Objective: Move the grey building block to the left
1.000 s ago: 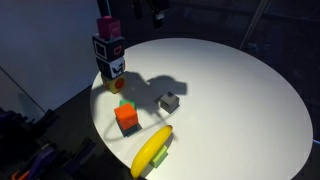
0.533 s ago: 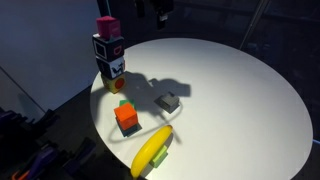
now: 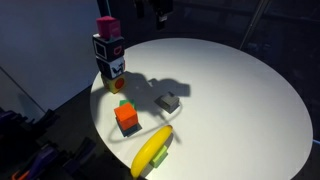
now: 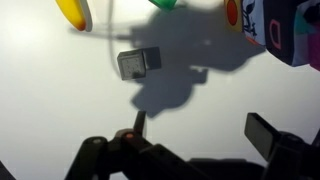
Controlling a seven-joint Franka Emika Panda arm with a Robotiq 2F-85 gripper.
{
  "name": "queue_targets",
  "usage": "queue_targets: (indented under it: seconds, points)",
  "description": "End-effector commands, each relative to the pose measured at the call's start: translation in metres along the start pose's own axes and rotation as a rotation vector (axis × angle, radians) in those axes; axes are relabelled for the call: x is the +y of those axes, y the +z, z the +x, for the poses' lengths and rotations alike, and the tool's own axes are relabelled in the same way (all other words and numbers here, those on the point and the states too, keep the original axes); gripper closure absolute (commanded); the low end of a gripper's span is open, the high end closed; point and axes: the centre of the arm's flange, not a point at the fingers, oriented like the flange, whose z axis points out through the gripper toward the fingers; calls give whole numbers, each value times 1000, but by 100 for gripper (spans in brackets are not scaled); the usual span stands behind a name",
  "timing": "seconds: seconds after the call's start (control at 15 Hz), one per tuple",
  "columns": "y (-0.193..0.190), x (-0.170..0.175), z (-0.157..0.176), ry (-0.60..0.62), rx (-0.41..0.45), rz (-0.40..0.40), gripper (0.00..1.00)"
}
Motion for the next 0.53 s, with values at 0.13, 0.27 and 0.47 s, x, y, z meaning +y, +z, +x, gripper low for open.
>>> queue_targets:
  seconds: [0.13, 0.27, 0.47]
  points:
    - [6, 7, 10, 8, -25, -14, 0]
    - [12, 12, 12, 12, -46, -17, 0]
    - [22, 20, 14, 17, -80, -21, 0]
